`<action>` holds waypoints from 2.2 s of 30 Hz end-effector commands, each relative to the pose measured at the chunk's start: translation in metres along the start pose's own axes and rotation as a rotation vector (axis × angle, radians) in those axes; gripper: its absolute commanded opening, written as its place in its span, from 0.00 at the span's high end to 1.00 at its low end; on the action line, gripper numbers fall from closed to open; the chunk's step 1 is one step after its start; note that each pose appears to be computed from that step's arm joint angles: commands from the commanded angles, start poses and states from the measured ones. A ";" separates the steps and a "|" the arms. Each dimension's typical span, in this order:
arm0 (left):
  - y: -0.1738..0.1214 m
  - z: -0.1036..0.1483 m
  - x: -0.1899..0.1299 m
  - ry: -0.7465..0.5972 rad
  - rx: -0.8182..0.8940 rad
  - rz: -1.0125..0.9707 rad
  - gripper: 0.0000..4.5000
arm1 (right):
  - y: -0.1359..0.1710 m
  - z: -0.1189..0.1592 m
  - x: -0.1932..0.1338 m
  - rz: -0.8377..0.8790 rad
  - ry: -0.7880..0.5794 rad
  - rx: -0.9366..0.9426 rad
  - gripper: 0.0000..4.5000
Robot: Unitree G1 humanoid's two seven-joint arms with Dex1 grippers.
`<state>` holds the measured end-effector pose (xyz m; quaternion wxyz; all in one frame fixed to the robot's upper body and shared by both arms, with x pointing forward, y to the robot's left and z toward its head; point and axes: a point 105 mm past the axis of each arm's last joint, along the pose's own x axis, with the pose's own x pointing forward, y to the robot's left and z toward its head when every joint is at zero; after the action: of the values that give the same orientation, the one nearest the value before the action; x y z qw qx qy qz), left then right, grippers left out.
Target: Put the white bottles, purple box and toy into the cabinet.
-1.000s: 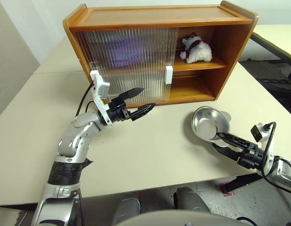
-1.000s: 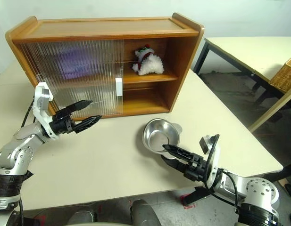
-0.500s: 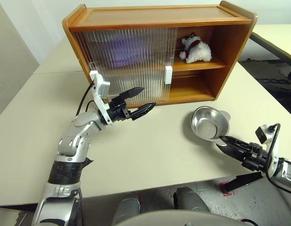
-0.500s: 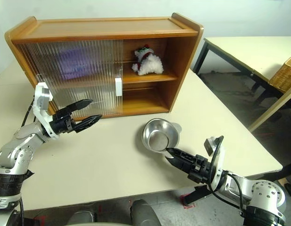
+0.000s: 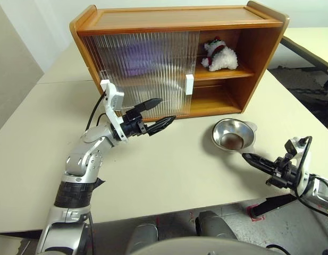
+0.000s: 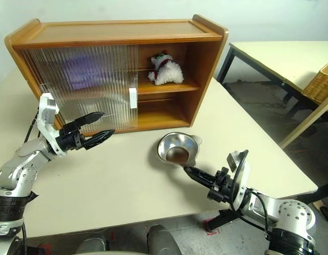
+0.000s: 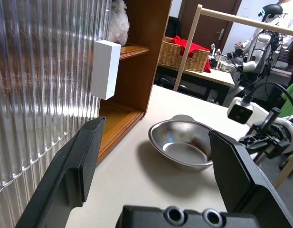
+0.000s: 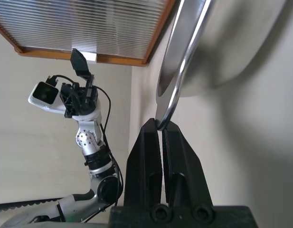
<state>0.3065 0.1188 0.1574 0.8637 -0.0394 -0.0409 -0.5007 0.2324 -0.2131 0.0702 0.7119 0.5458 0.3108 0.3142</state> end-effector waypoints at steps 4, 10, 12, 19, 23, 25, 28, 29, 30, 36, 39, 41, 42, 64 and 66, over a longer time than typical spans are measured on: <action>-0.001 0.001 0.002 0.006 0.011 -0.016 0.00 | 0.010 0.005 0.008 0.040 -0.011 -0.019 0.99; -0.002 0.001 0.003 0.005 0.009 -0.023 0.00 | 0.015 0.004 0.012 0.057 -0.016 -0.030 0.99; -0.001 0.001 0.003 0.006 0.009 -0.024 0.00 | 0.018 0.005 0.013 0.068 -0.021 -0.036 0.99; -0.002 0.000 0.004 0.005 0.007 -0.027 0.00 | 0.027 0.007 0.014 0.097 -0.032 -0.058 0.99; -0.002 0.000 0.004 0.006 0.007 -0.028 0.00 | 0.036 0.012 0.019 0.130 -0.038 -0.077 0.99; -0.001 0.000 0.004 0.007 0.009 -0.027 0.00 | 0.038 0.014 0.022 0.141 -0.039 -0.085 0.99; -0.001 0.000 0.003 0.007 0.010 -0.025 0.00 | 0.043 0.018 0.025 0.160 -0.043 -0.092 0.99; -0.001 0.000 0.003 0.008 0.010 -0.025 0.00 | 0.044 0.019 0.026 0.165 -0.046 -0.095 0.99; -0.001 0.000 0.003 0.008 0.009 -0.024 0.00 | 0.045 0.021 0.028 0.169 -0.047 -0.097 0.99; 0.000 0.000 0.002 0.007 0.009 -0.021 0.00 | 0.044 0.022 0.030 0.173 -0.038 -0.091 0.99; 0.000 0.000 0.002 0.008 0.010 -0.020 0.00 | 0.034 0.020 0.022 0.134 -0.037 -0.067 0.99; 0.001 0.000 0.001 0.008 0.011 -0.018 0.00 | 0.024 0.018 0.014 0.092 -0.042 -0.043 0.99; 0.001 0.000 0.000 0.008 0.012 -0.017 0.00 | 0.018 0.015 0.009 0.069 -0.042 -0.028 0.99; 0.002 0.002 -0.001 0.003 0.014 -0.013 0.00 | -0.037 0.000 -0.006 -0.112 -0.035 0.054 0.61; 0.002 0.002 -0.001 0.004 0.014 -0.012 0.00 | -0.039 0.000 -0.007 -0.114 -0.033 0.052 0.46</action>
<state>0.3078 0.1193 0.1594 0.8597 -0.0358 -0.0455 -0.5075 0.2319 -0.2241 0.0352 0.7147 0.5579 0.3329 0.2590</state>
